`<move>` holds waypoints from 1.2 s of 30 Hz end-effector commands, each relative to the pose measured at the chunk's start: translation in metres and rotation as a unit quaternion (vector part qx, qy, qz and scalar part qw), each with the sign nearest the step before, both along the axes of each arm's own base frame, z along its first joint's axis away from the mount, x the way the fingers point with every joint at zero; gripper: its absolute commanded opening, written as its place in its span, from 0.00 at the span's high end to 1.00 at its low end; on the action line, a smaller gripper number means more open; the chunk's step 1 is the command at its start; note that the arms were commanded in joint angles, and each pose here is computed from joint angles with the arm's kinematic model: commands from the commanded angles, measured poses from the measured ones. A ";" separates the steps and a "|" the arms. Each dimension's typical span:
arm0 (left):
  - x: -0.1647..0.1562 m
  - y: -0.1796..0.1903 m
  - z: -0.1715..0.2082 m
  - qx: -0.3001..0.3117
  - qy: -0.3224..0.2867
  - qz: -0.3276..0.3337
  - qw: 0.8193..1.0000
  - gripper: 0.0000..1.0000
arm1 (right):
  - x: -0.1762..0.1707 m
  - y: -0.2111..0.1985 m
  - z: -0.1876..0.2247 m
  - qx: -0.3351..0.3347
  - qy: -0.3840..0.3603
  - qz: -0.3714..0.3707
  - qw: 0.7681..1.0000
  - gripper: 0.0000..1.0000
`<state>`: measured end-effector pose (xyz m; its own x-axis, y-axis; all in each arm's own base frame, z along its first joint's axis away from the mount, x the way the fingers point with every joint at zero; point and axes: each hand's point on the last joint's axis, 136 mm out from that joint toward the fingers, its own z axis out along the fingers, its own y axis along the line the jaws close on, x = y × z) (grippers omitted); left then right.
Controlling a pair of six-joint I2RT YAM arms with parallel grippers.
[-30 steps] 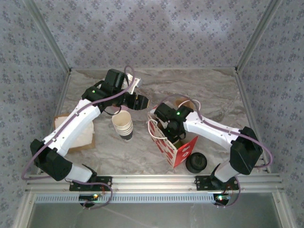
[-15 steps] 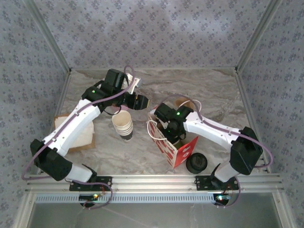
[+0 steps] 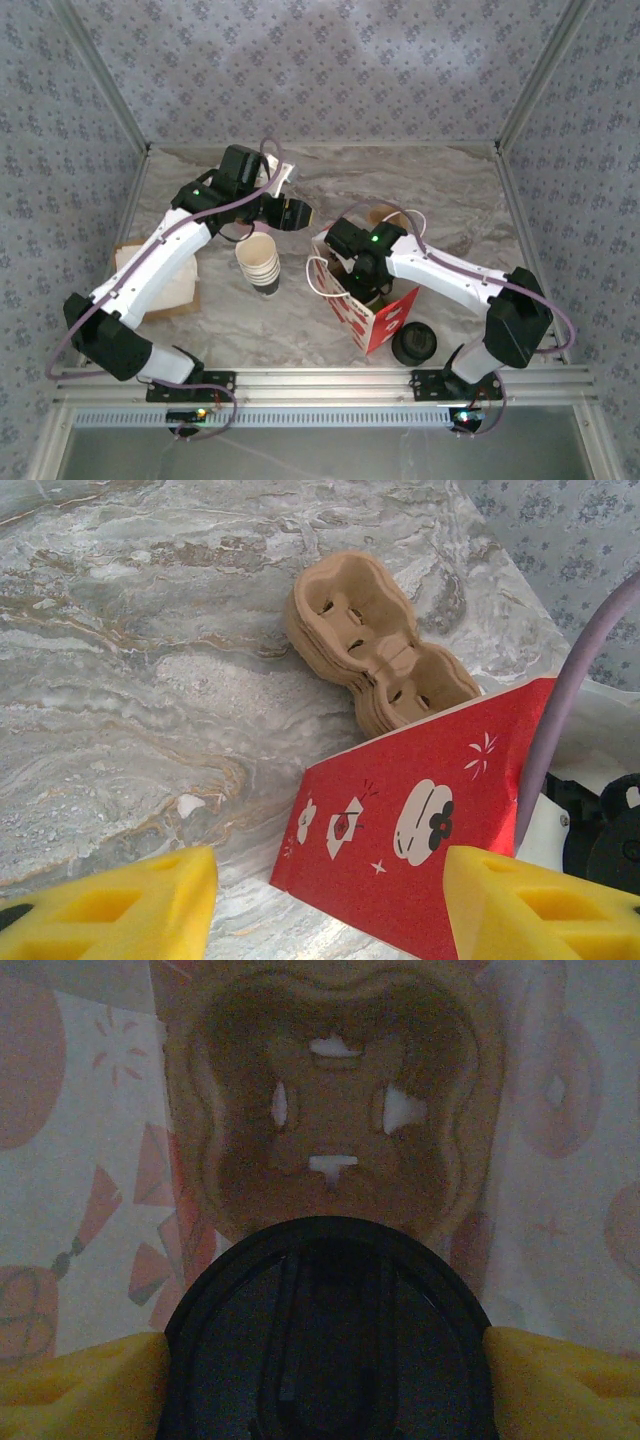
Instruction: Pack the takeout coffee
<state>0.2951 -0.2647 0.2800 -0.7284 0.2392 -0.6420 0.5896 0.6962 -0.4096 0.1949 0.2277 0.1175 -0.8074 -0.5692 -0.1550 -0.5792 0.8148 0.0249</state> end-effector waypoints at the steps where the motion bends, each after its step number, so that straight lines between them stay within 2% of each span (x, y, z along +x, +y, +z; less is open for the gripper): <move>1: 0.003 0.000 0.010 -0.011 -0.013 0.003 1.000 0.38 | -0.002 -0.003 0.013 0.001 -0.007 -0.004 1.000 0.17; 36: 0.005 0.000 0.010 -0.012 -0.012 0.005 1.000 0.36 | -0.002 -0.002 0.025 0.013 -0.015 -0.007 1.000 0.06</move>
